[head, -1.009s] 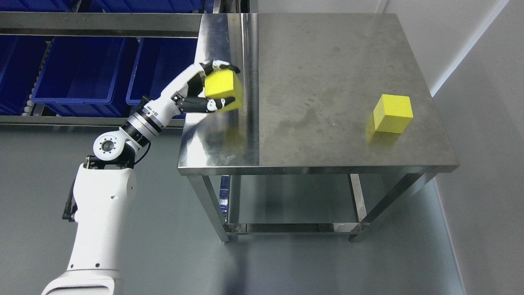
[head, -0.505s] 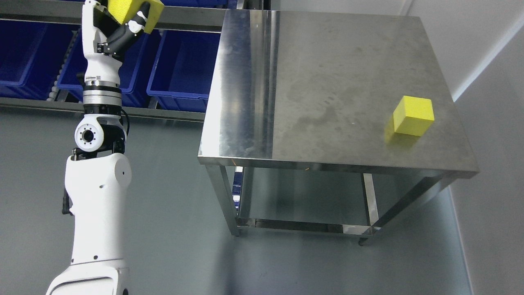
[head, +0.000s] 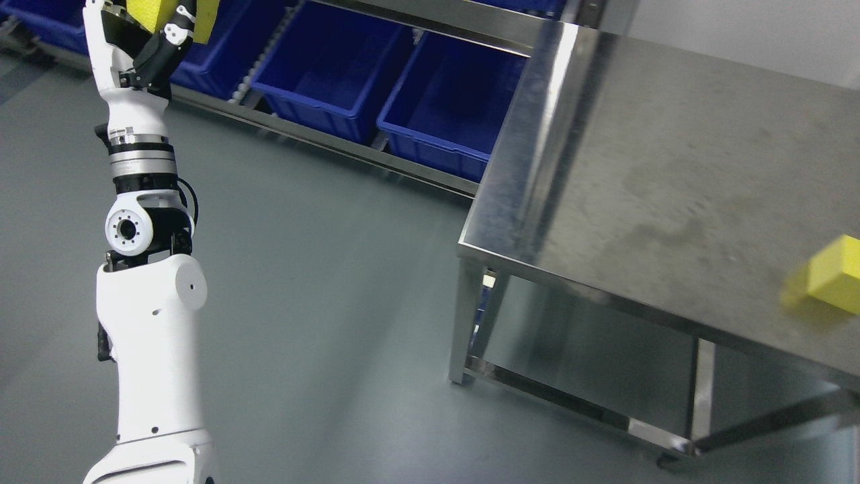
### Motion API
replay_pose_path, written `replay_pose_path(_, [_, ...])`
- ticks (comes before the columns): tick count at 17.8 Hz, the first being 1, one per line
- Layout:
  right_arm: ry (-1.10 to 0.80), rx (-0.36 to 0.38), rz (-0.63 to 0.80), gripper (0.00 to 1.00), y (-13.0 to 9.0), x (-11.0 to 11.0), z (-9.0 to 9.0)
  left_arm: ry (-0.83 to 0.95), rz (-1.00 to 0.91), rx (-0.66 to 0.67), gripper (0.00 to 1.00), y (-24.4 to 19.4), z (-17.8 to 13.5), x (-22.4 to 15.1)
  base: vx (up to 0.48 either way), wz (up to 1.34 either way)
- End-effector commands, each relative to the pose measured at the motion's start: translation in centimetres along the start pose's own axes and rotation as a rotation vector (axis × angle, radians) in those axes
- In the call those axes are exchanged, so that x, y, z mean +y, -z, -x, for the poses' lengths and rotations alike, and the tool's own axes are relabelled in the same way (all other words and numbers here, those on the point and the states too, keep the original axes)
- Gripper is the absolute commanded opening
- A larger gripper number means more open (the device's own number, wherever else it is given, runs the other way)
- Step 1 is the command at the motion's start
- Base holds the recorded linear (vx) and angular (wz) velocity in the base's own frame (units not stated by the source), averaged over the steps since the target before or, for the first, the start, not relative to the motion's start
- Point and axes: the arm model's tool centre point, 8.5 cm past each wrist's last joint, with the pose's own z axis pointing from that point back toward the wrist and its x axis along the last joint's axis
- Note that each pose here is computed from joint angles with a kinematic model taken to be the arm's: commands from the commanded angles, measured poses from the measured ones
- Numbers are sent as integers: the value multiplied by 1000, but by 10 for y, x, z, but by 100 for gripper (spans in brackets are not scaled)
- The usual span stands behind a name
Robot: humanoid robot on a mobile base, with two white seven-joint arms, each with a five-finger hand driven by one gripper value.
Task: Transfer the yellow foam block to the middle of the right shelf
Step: 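Hold the cube raised in the left hand while turning toward the blue bin shelf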
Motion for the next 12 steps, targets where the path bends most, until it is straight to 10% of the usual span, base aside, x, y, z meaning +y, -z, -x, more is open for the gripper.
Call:
replay_pose_path(1, [-2, -20, 17, 100, 1, -11, -8, 23, -45, -42, 37, -16, -18, 22, 16, 986])
replay_pose_path(12, [-2, -20, 17, 100, 1, -11, -8, 34, -58, -33, 37, -27, -16, 31, 68, 984])
